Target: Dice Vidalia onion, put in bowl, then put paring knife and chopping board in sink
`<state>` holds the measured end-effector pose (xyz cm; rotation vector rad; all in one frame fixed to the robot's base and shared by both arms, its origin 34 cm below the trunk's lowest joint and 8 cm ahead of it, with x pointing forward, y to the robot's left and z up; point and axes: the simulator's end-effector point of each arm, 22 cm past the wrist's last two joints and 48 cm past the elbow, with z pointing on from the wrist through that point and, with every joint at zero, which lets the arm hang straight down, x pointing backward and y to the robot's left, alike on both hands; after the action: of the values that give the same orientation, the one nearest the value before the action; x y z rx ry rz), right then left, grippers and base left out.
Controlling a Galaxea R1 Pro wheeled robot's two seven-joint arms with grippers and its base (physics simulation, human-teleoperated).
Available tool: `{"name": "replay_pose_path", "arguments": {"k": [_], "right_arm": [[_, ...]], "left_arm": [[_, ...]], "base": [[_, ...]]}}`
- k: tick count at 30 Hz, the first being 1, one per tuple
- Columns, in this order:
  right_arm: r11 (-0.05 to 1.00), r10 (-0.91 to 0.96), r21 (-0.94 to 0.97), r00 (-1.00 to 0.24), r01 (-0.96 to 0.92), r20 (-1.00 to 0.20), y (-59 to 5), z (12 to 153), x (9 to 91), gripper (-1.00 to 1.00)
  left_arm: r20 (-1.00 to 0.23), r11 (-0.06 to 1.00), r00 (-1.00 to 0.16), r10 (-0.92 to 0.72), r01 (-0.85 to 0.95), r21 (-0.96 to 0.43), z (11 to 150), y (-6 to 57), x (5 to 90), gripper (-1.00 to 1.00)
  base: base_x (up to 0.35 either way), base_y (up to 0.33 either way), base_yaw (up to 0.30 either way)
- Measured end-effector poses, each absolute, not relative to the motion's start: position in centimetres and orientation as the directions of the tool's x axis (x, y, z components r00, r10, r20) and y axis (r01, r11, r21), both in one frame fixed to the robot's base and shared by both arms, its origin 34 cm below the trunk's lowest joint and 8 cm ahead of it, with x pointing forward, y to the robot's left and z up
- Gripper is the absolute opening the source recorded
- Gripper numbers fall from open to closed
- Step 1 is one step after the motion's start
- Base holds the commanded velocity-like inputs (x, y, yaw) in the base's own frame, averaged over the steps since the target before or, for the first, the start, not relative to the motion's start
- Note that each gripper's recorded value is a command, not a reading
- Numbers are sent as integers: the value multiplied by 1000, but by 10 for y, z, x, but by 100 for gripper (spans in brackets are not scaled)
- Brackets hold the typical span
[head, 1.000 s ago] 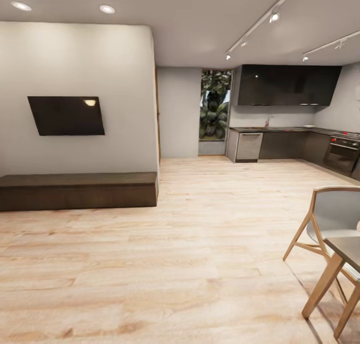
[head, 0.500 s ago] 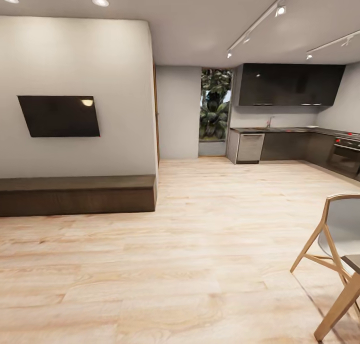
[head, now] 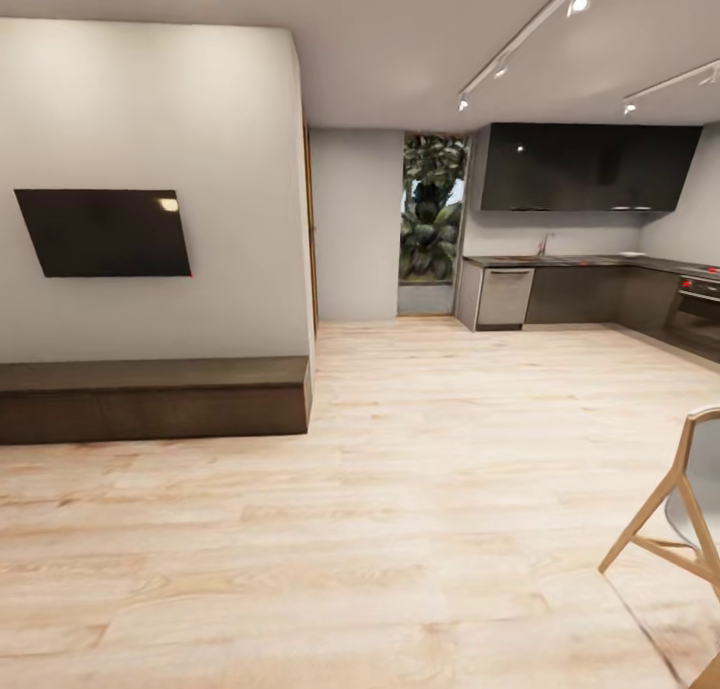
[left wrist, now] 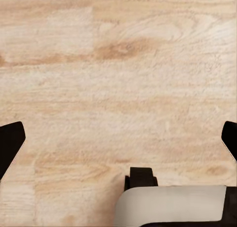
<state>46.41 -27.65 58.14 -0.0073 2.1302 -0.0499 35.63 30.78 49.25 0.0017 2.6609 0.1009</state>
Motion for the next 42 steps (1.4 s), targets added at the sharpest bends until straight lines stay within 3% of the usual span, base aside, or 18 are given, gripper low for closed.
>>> {"name": "replay_pose_path", "arguments": {"k": [20, 42], "right_arm": [[999, -25, -39, -537, 14, -843, -277, 579, 462, 100], [999, -25, -39, -532, 15, -846, -277, 581, 464, 100]], "left_arm": [[-453, 997, -891, 19, -15, 72, 491, 308, 354, 100], [-459, 997, -888, 19, -16, 72, 492, 308, 356, 100]], "base": [[317, 0, -12], [317, 0, -212]]}}
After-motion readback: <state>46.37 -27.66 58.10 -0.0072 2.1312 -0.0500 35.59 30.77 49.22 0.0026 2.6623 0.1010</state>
